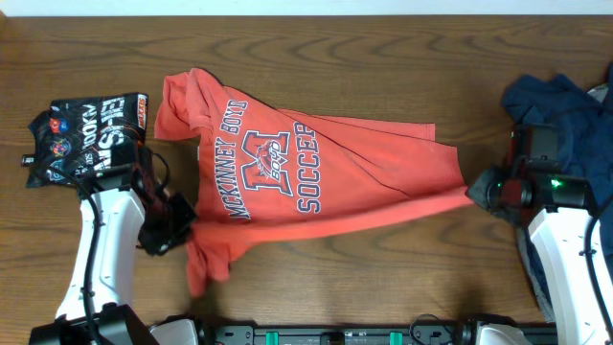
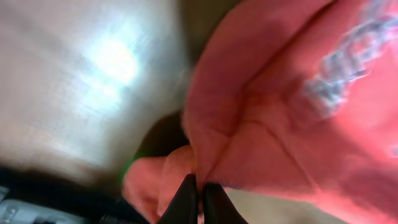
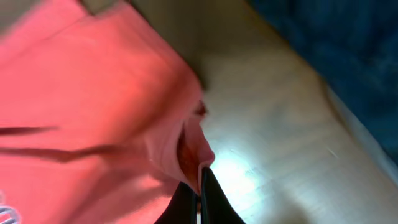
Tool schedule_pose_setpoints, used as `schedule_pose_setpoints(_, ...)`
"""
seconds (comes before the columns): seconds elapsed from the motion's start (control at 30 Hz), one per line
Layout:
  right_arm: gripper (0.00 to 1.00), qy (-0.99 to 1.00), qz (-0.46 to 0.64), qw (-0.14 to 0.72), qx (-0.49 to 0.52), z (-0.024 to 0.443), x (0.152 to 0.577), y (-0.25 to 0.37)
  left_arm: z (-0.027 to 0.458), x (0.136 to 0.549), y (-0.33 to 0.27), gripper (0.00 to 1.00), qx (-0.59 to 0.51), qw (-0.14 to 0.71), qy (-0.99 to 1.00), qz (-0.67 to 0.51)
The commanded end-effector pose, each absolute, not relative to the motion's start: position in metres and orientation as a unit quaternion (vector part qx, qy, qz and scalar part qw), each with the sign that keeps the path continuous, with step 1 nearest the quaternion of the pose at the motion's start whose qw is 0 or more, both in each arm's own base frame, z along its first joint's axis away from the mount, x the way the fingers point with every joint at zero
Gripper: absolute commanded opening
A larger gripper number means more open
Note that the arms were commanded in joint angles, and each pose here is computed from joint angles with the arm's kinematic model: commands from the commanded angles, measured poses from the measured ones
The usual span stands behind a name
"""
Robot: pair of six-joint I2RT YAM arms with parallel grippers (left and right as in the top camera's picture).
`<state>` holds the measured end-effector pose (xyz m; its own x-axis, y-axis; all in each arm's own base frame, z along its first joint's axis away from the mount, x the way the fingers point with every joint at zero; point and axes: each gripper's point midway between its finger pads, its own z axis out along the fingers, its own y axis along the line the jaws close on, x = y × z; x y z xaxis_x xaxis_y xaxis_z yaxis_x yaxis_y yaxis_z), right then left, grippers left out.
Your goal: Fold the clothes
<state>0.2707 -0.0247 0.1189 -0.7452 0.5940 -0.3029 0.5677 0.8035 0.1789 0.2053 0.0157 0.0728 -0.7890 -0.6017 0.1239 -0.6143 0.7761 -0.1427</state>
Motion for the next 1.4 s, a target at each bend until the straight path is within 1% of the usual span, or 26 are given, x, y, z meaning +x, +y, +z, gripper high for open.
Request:
schedule_pose_setpoints(0.0,0.01,0.940,0.081,0.222,0.245,0.132,0.299,-0.014,0.096,0.247,0.004,0.06,0.292,-0.036,-0.943,0.154)
schedule_pose_setpoints(0.13,0.01,0.927,0.111,0.307,0.184,0.156,0.344,-0.007,0.127,0.310,-0.010,0.06,0.232,-0.158,-0.939,0.196)
schedule_pose_setpoints(0.23,0.01,0.913,0.114,0.352,0.171,0.179,0.377,-0.011,0.166,0.357,-0.024,0.06,0.154,-0.263,-0.930,0.203)
schedule_pose_setpoints(0.3,0.01,0.904,0.113,0.380,0.157,0.199,0.403,-0.013,0.196,0.386,-0.028,0.06,0.128,-0.324,-0.919,0.186)
schedule_pose_setpoints(0.4,0.01,0.895,0.112,0.409,0.139,0.232,0.440,-0.015,0.240,0.425,-0.028,0.06,0.108,-0.381,-0.905,0.158)
schedule_pose_setpoints(0.57,0.01,0.871,0.112,0.461,0.126,0.299,0.503,-0.022,0.304,0.498,-0.028,0.06,0.081,-0.452,-0.874,0.158)
schedule_pose_setpoints(0.67,0.01,0.846,0.085,0.510,0.131,0.346,0.532,-0.038,0.351,0.542,-0.020,0.06,0.070,-0.516,-0.839,0.156)
schedule_pose_setpoints(0.73,0.01,0.827,0.062,0.538,0.152,0.375,0.538,-0.054,0.385,0.560,-0.010,0.06,0.068,-0.557,-0.813,0.154)
schedule_pose_setpoints(0.8,0.01,0.803,0.037,0.569,0.173,0.408,0.537,-0.071,0.426,0.568,0.001,0.06,0.074,-0.599,-0.782,0.154)
schedule_pose_setpoints(0.9,0.01,0.764,0.003,0.614,0.200,0.457,0.524,-0.098,0.493,0.564,0.028,0.06,0.108,-0.663,-0.722,0.169)
schedule_pose_setpoints(0.97,0.01,0.752,-0.012,0.624,0.213,0.472,0.515,-0.110,0.518,0.555,0.041,0.06,0.119,-0.685,-0.697,0.177)
schedule_pose_setpoints(1.03,0.01,0.751,-0.018,0.622,0.222,0.477,0.508,-0.118,0.530,0.546,0.044,0.06,0.110,-0.687,-0.691,0.195)
schedule_pose_setpoints(1.13,0.01,0.777,-0.023,0.587,0.228,0.457,0.501,-0.119,0.510,0.538,0.037,0.06,0.103,-0.645,-0.725,0.218)
schedule_pose_setpoints(1.2,0.01,0.808,-0.027,0.541,0.230,0.429,0.495,-0.116,0.477,0.532,0.029,0.06,0.113,-0.586,-0.767,0.235)
schedule_pose_setpoints(1.27,0.01,0.844,-0.031,0.481,0.233,0.394,0.483,-0.111,0.434,0.518,0.015,0.06,0.125,-0.503,-0.817,0.253)
schedule_pose_setpoints(1.37,0.01,0.892,-0.048,0.380,0.240,0.341,0.457,-0.108,0.372,0.484,-0.001,0.06,0.125,-0.379,-0.885,0.241)
